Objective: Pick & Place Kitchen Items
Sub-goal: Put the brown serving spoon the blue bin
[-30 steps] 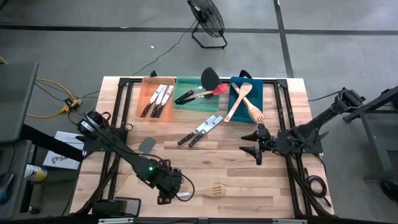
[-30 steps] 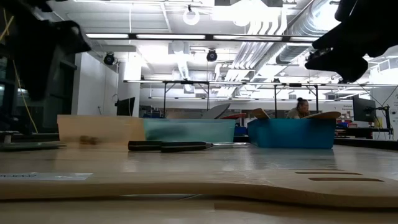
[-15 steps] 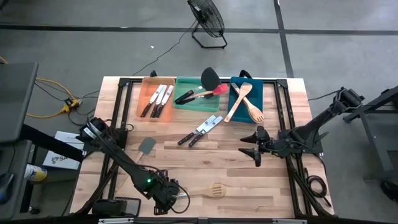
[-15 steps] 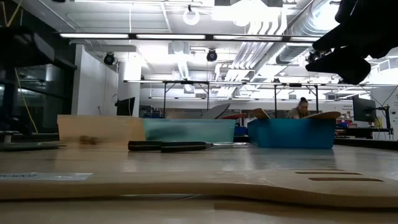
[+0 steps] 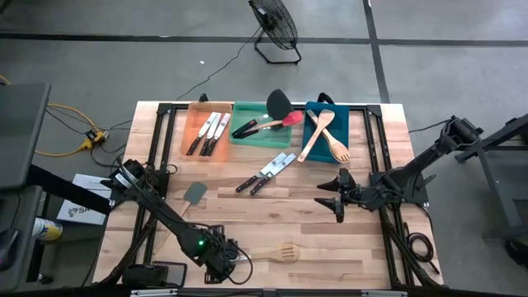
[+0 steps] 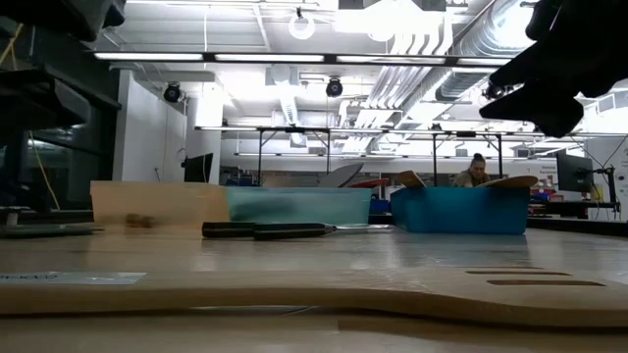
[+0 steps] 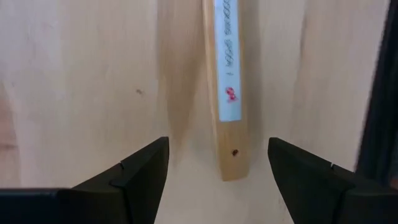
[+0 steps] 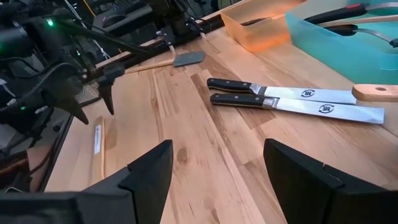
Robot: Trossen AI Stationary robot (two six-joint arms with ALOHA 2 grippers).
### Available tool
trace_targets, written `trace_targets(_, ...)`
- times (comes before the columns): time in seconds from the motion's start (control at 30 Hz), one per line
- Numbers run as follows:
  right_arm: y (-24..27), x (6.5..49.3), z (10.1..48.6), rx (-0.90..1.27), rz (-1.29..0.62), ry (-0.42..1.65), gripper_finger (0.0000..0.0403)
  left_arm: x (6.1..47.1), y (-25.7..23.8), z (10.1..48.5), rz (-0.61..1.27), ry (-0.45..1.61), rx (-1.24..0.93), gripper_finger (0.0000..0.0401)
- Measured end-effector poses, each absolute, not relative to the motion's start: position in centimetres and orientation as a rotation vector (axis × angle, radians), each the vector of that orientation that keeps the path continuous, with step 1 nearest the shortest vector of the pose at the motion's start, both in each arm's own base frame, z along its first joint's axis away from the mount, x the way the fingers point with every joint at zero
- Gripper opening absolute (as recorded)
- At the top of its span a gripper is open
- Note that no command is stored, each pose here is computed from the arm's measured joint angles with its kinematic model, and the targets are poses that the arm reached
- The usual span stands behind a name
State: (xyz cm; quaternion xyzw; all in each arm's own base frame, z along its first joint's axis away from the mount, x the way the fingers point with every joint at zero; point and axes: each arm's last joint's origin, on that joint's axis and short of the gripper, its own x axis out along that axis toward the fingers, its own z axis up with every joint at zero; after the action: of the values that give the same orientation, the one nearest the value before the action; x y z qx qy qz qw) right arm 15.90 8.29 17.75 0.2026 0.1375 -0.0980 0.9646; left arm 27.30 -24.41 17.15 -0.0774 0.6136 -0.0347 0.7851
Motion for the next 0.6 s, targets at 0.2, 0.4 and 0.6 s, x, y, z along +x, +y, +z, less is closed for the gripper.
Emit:
trace_targets(0.2, 8.4, 16.0, 17.5, 0.408, -0.202, 0.286, 0.0243, 27.4, -24.4, 16.8, -0.096, 1.316, -0.115, 0.0269)
trace_targets(0.4, 8.4, 16.1, 17.5, 0.411, -0.201, 0.283, 0.0243, 27.5, -24.5, 16.8, -0.106, 1.305, -0.11, 0.0269)
trace_targets(0.6, 8.4, 16.1, 17.5, 0.411, -0.201, 0.283, 0.0243, 27.8, -24.8, 16.0, -0.135, 1.301, -0.074, 0.0269)
